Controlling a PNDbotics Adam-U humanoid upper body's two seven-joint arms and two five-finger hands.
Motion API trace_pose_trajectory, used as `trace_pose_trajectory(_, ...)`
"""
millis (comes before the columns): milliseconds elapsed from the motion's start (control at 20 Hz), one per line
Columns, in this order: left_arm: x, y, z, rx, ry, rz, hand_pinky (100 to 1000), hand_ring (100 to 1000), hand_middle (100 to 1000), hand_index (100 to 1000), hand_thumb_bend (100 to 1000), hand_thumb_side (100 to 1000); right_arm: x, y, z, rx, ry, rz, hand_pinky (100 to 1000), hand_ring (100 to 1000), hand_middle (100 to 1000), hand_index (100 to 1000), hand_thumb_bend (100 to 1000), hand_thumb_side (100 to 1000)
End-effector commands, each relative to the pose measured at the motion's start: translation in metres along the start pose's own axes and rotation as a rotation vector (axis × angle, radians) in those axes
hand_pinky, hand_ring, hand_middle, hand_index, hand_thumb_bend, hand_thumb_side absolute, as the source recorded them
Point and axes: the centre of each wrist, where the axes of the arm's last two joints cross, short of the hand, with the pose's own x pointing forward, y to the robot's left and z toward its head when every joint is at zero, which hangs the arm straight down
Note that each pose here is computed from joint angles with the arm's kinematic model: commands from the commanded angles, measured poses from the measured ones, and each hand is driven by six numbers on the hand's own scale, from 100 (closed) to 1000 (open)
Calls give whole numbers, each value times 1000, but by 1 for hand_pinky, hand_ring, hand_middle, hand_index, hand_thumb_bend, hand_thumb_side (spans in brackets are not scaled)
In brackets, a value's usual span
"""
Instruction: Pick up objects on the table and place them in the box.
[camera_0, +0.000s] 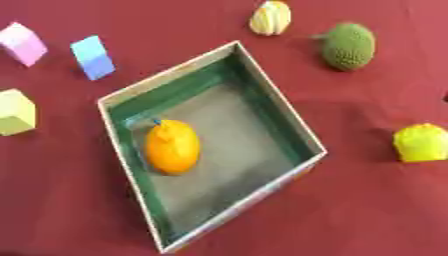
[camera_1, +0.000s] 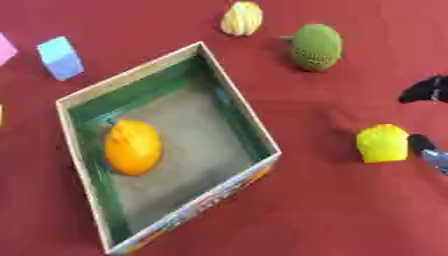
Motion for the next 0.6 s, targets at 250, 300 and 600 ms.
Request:
trace_pose_trajectory(250, 6, 2, -6, 3, -33, -2, 749, 719, 683, 812, 136, 644, 1, -10, 0, -14, -7, 34, 874, 855, 798, 839, 202, 100)
trace_pose_trajectory(300, 6, 2, -6, 3, -33, -2, 749, 719, 683, 812, 136, 644, 1, -10, 0, -13, -7, 34, 874, 856, 799, 839, 204, 100)
trace_pose_trajectory(600, 6, 2, -6, 2, -32, -1, 749, 719, 683, 812, 136, 644, 1, -8, 1, 5, -3, 35, 876, 863, 810, 848, 214, 100)
